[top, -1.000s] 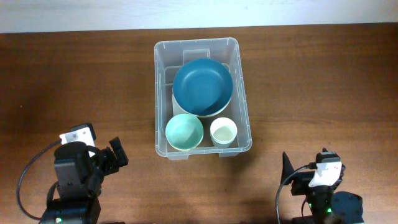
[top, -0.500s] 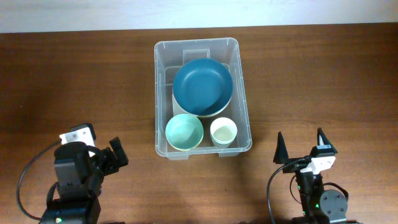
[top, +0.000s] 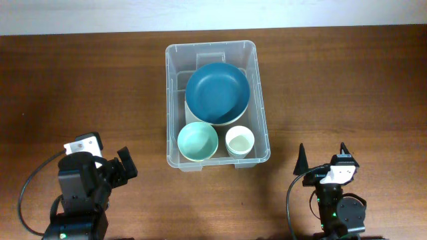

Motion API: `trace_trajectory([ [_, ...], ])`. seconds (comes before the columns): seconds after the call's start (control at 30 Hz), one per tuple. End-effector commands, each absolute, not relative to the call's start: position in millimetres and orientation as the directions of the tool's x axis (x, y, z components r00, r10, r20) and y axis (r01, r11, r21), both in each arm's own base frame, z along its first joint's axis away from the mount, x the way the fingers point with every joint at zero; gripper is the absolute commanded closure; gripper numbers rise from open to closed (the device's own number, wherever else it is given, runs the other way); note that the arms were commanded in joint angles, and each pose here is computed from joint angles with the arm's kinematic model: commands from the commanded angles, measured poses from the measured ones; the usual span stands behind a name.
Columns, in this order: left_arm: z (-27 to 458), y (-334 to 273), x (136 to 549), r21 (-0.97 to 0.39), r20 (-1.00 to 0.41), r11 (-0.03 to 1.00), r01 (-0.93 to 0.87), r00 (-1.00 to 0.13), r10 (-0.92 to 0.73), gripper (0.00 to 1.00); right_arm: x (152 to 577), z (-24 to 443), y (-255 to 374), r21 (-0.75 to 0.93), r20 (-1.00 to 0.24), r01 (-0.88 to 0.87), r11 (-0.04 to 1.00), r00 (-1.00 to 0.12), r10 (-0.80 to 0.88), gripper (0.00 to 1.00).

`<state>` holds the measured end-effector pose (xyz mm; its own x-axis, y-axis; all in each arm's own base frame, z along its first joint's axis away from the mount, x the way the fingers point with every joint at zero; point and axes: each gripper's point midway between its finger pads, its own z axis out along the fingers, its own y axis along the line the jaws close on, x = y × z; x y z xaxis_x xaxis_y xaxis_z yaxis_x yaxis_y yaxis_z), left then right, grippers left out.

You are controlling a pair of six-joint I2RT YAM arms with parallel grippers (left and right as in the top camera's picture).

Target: Pack container

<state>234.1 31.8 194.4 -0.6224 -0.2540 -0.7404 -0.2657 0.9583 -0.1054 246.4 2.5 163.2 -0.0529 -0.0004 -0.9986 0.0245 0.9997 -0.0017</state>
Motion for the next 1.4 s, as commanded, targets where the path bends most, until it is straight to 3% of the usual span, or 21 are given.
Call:
trace_trajectory([
  [0.0, 194.0, 33.9, 233.4, -0.097, -0.743, 0.958, -0.271, -0.62, -0.251, 0.0, 245.9, 159.4, 9.3, 0.013, -0.998, -0.012, 1.0, -0.063, 0.012, 0.01],
  [1.37, 194.0, 33.9, 233.4, -0.097, -0.743, 0.958, -0.271, -0.62, -0.251, 0.0, 245.7, 155.9, 13.5, 0.003, -0.997, -0.05, 0.999, -0.078, -0.001, 0.01],
])
